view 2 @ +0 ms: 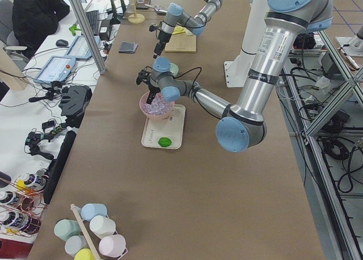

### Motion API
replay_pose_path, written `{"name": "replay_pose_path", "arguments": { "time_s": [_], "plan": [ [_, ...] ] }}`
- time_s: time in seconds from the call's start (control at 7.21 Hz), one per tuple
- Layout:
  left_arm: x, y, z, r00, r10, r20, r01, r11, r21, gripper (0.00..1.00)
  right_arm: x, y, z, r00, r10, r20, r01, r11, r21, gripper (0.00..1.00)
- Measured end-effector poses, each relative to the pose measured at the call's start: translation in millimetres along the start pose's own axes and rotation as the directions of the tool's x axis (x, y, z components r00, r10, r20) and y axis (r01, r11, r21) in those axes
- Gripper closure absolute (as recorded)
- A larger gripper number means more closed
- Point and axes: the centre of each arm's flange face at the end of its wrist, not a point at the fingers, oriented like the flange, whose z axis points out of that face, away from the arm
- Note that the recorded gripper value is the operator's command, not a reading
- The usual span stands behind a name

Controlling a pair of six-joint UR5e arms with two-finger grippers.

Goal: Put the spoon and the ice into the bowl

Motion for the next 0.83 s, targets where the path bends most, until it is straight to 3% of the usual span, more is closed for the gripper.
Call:
{"name": "replay_pose_path", "arguments": {
  "time_s": [0.83],
  "plan": [
    [-6.1, 5.4, 14.5, 1.0, -0.007, 0.02, 0.008, 1.0, -0.024, 0.17, 6.3, -46.8, -25.0, 1.0, -0.02, 0.011, 0.02, 0.999, -0.025, 0.0]
  ]
}}
